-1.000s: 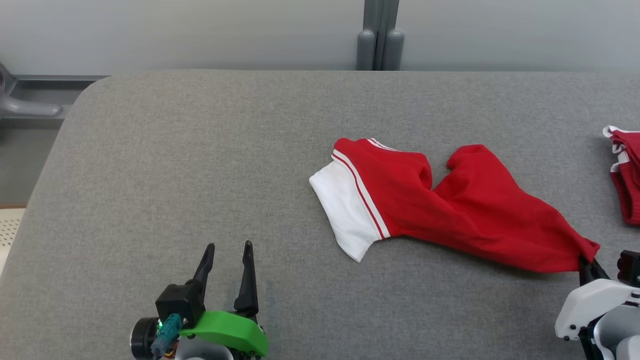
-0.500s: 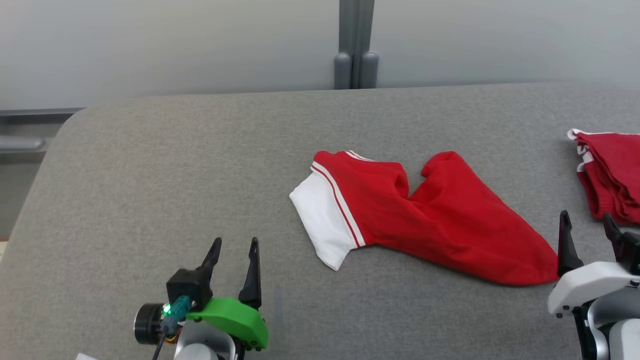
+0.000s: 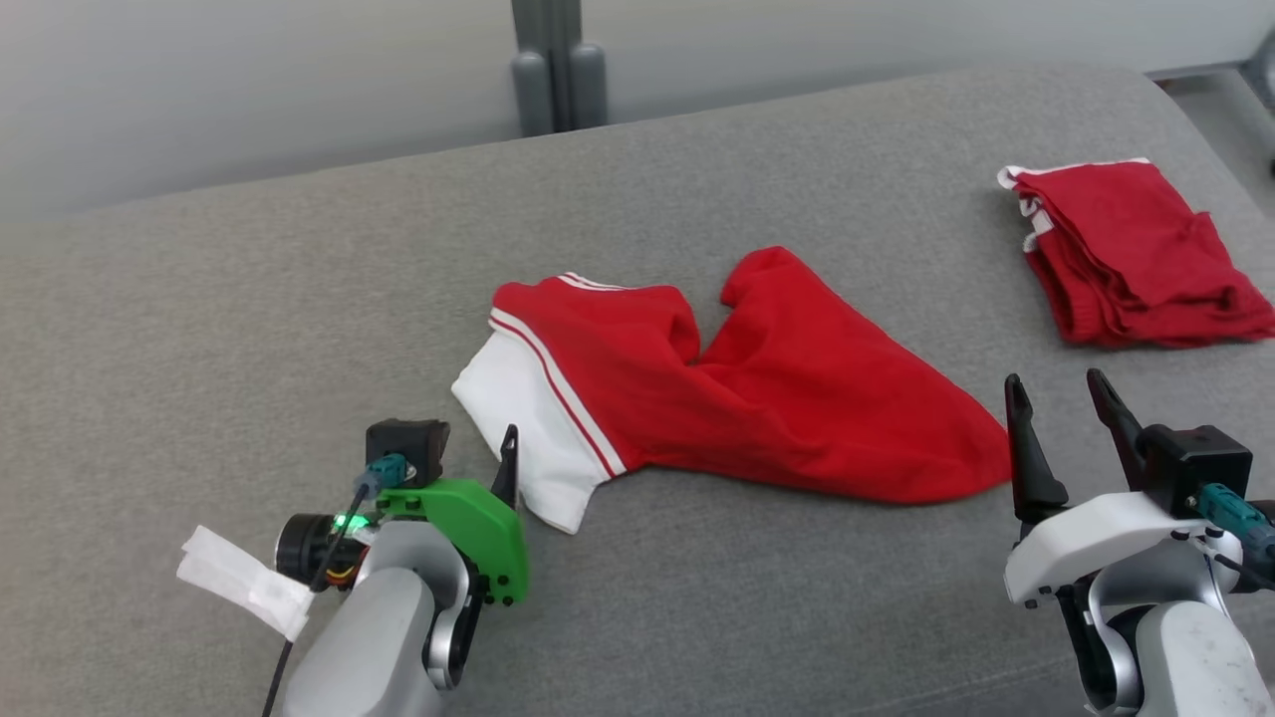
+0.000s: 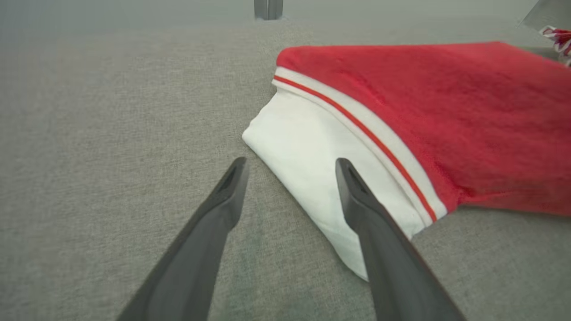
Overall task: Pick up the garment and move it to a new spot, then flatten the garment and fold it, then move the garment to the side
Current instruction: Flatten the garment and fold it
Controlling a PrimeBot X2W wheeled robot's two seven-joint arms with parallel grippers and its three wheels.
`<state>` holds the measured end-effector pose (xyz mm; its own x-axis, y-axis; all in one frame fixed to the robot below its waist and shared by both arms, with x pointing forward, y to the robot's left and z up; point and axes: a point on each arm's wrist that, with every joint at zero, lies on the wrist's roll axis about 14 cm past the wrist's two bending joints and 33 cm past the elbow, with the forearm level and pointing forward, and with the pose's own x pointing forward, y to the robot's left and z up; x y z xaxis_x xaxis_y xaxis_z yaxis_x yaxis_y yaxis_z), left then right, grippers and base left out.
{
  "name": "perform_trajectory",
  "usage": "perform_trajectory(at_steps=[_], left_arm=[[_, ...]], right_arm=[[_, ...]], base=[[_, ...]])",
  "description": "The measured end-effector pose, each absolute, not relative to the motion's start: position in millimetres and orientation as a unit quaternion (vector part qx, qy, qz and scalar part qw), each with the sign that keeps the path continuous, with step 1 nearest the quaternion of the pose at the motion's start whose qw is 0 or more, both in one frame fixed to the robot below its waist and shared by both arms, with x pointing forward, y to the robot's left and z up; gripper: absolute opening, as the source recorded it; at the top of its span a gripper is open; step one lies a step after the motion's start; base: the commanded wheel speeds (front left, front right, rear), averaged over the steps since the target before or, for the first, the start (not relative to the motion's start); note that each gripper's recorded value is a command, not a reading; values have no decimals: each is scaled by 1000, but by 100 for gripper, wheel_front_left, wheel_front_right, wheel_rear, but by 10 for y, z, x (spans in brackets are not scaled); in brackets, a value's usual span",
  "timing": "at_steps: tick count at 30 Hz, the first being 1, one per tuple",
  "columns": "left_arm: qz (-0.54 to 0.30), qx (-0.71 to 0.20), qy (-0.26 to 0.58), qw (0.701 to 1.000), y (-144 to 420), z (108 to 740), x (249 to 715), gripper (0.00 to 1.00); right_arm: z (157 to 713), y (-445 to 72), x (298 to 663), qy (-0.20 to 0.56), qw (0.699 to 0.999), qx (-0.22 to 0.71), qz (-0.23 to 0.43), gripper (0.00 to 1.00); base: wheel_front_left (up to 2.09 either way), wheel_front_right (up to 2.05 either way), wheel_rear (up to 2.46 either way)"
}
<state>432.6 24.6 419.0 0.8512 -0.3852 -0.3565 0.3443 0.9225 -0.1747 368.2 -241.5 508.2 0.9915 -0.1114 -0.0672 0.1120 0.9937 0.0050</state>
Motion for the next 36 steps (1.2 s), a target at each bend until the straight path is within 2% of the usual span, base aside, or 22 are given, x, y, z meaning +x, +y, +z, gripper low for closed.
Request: perform_trajectory(at_steps=[7,8,9,10,19,25,31,36], left_arm=[[-202,-41,270,941,85,3768,4349,100],[-205,-41,274,939,63,3744,4351,31],[-209,-41,274,938,34,3728,4358,9],[-214,-39,271,938,4,3727,4367,0],[-204,-36,204,957,77,3963,4451,0],[-136,-14,155,978,561,4211,4485,0],[-53,-2,154,987,1144,4224,4151,0],[-4,-11,183,983,1408,4098,3739,0]], right_arm=[[4937,-2681,3566,53,994,-1,-98,100],[4925,-2706,3553,54,993,-1,-102,100],[4916,-2732,3539,54,993,-1,-106,100],[4906,-2747,3529,56,993,-1,-108,100],[4865,-2707,3529,57,993,3,-103,100],[4853,-2563,3556,56,995,9,-81,100],[4867,-2339,3610,51,998,16,-46,100],[4906,-2158,3682,44,999,20,-18,100]], base=[[0,0,0],[0,0,0],[0,0,0],[0,0,0],[0,0,0],[0,0,0],[0,0,0],[0,0,0]])
